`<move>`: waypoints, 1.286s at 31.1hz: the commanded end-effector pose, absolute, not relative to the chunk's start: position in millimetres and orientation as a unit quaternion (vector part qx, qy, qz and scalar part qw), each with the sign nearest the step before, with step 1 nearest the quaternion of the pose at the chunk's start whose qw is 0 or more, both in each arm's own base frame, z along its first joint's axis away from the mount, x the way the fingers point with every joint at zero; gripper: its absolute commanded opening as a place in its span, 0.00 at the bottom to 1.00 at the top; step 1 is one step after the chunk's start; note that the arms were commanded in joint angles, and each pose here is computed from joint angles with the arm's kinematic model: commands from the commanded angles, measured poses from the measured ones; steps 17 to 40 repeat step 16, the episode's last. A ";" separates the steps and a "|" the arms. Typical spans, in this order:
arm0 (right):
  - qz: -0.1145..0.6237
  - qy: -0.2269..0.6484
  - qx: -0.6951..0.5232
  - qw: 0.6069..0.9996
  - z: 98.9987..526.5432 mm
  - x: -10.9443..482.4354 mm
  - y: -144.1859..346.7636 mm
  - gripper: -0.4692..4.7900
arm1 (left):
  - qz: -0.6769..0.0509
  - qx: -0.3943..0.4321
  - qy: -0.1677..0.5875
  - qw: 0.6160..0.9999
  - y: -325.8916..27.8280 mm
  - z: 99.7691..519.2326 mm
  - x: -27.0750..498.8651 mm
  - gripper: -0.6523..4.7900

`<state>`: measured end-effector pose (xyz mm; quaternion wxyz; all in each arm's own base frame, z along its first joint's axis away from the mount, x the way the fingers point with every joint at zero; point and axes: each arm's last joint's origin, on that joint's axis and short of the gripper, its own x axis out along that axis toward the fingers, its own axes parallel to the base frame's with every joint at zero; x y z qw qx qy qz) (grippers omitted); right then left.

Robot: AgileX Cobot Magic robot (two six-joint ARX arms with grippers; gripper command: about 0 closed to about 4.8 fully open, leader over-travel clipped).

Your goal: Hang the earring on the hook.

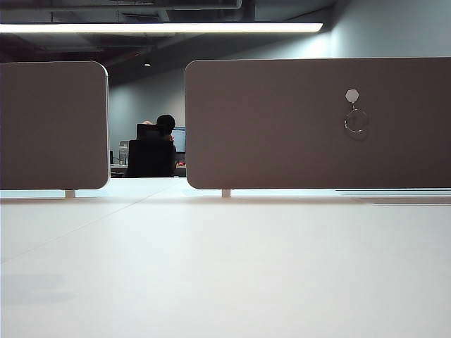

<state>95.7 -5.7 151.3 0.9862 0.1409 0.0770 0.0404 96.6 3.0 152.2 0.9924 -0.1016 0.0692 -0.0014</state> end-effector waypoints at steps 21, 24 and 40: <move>-0.014 0.013 0.061 0.998 161.7 96.6 -12.1 0.09 | -0.002 -0.099 0.066 0.993 3.0 152.9 96.6 0.13; -0.014 0.013 0.061 0.998 161.7 96.6 -12.1 0.09 | -0.002 -0.099 0.066 0.993 3.0 152.9 96.6 0.13; -0.014 0.013 0.061 0.998 161.7 96.6 -12.1 0.09 | -0.002 -0.099 0.066 0.993 3.0 152.9 96.6 0.13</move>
